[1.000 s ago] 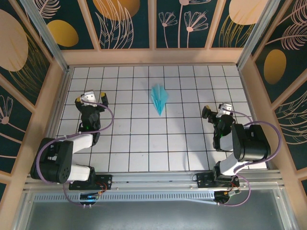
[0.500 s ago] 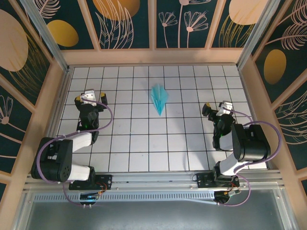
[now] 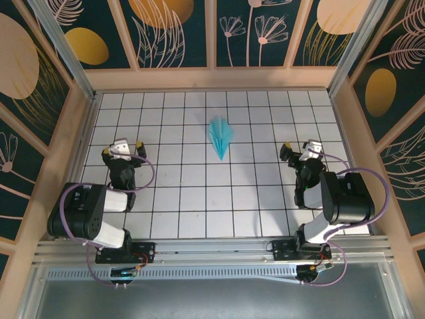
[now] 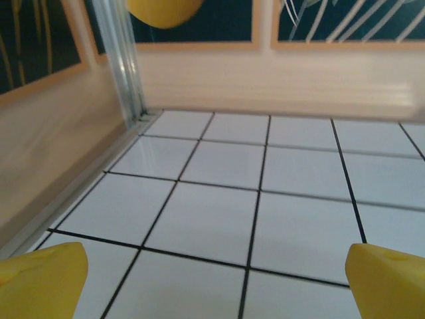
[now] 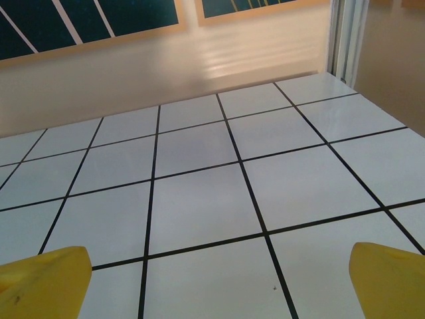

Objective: Fold a paper plane with a square sheet of paper (fold left side to right side)
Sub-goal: Reset both arms

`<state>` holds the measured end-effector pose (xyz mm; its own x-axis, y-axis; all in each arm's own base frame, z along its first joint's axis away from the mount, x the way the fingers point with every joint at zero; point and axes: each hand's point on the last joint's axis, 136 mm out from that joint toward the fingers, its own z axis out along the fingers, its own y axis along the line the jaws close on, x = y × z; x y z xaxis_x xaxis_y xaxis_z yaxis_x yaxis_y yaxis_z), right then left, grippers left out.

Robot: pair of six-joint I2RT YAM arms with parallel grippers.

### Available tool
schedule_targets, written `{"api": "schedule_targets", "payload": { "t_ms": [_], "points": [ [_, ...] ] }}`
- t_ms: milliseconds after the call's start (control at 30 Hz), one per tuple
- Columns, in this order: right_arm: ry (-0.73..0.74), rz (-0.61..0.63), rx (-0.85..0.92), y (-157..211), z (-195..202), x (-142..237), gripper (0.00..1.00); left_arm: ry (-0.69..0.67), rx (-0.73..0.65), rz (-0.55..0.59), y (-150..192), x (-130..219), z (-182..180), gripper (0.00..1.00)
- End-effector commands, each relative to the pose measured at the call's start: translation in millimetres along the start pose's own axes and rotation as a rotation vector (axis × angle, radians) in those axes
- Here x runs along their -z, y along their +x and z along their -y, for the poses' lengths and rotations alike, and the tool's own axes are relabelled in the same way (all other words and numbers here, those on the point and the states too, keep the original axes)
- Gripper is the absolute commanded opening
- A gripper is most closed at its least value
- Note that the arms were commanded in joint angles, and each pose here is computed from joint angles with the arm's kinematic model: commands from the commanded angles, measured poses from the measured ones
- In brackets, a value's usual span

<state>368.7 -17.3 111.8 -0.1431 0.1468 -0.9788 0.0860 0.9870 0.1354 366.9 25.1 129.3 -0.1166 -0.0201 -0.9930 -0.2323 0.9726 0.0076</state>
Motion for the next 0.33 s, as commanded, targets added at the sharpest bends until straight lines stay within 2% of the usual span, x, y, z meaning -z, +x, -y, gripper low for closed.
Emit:
{"api": "schedule_targets", "payload": {
  "t_ms": [0, 300],
  "points": [
    [-0.015, 0.053, 0.027, -15.4, -5.7, -3.3, 0.99, 0.015, 0.059, 0.046, -10.3, -0.8, -0.6, 0.99],
    [-0.015, 0.052, 0.026, -15.3, -5.4, -3.7, 0.99, 0.006, 0.061, 0.052, -10.6, -1.9, -2.3, 0.99]
  ]
}}
